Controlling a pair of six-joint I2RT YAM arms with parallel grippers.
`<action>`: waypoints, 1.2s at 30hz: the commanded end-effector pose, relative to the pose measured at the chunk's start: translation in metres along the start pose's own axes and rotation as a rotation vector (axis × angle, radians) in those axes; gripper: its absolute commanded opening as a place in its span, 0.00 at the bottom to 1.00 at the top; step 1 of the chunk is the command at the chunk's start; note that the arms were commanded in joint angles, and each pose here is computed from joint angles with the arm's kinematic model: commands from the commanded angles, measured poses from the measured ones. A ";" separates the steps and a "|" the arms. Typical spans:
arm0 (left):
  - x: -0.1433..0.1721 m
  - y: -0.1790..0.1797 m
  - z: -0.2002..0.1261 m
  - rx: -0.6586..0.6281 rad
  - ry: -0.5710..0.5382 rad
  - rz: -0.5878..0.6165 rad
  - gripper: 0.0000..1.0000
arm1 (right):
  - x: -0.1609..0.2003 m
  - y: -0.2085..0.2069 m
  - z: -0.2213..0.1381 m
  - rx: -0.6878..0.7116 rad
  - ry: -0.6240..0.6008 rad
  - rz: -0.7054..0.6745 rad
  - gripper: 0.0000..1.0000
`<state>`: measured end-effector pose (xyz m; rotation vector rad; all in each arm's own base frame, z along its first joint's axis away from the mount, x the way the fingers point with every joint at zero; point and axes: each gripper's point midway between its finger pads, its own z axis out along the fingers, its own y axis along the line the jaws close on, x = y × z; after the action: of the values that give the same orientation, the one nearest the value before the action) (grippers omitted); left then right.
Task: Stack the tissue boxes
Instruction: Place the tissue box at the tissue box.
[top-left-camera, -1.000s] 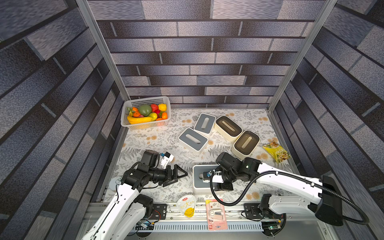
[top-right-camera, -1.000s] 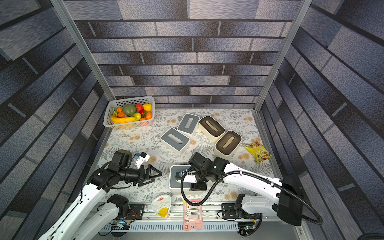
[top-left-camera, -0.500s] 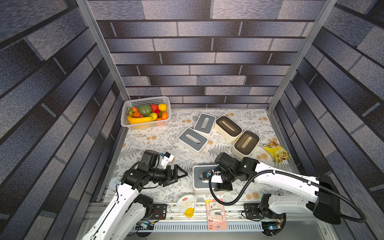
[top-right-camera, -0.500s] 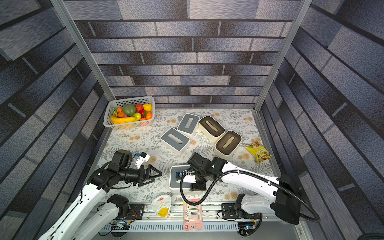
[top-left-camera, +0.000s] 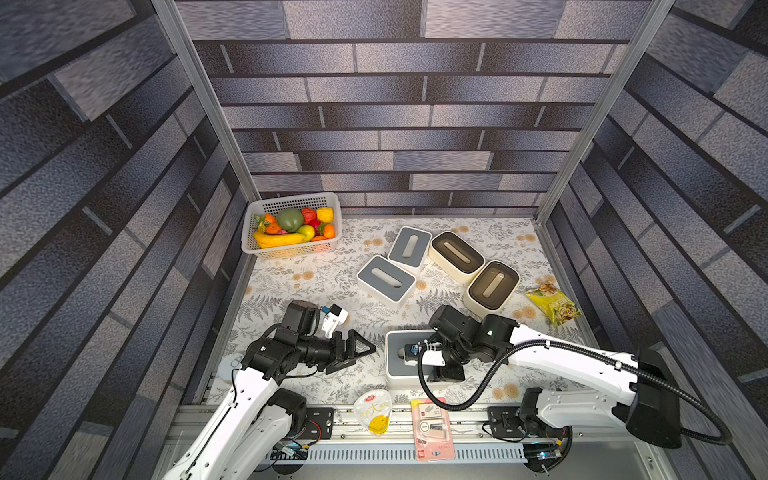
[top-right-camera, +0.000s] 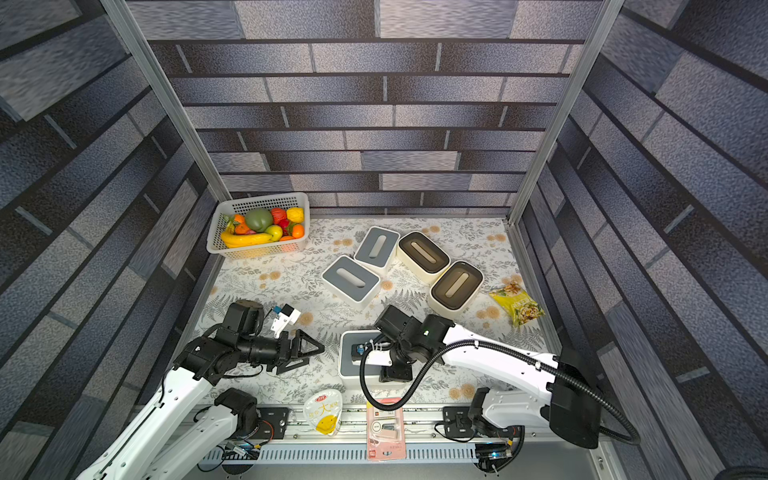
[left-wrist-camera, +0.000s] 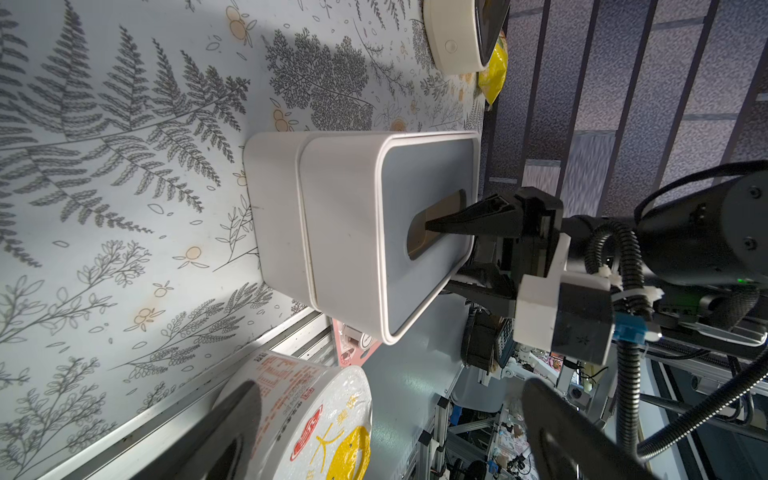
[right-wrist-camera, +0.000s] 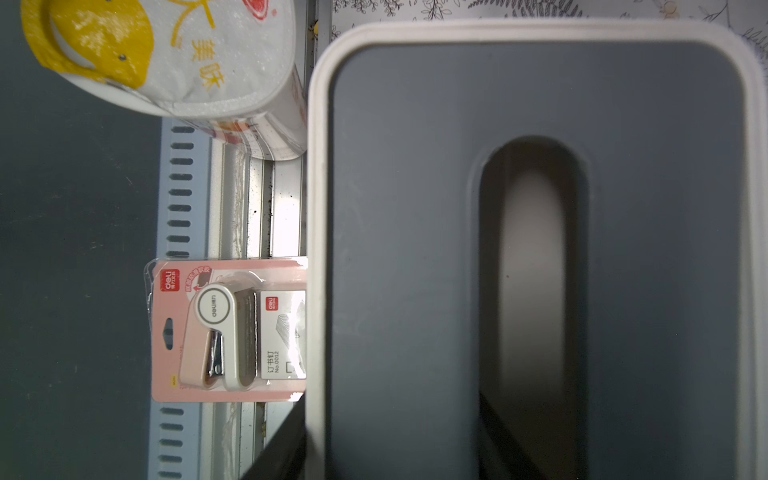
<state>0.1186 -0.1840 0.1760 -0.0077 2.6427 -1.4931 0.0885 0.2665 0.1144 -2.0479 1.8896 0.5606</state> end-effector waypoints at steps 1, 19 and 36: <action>0.004 0.001 0.001 0.002 0.007 0.002 1.00 | -0.008 0.001 0.002 -0.003 -0.023 -0.011 0.50; 0.004 0.001 0.001 -0.003 0.010 0.005 1.00 | -0.006 0.001 0.001 0.000 -0.013 0.001 0.58; 0.004 0.001 0.001 -0.002 0.009 0.010 1.00 | -0.006 0.000 0.000 0.006 -0.012 0.000 0.63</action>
<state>0.1166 -0.1852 0.1759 0.0073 2.6470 -1.4958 0.0894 0.2688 0.1126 -2.0427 1.8958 0.5593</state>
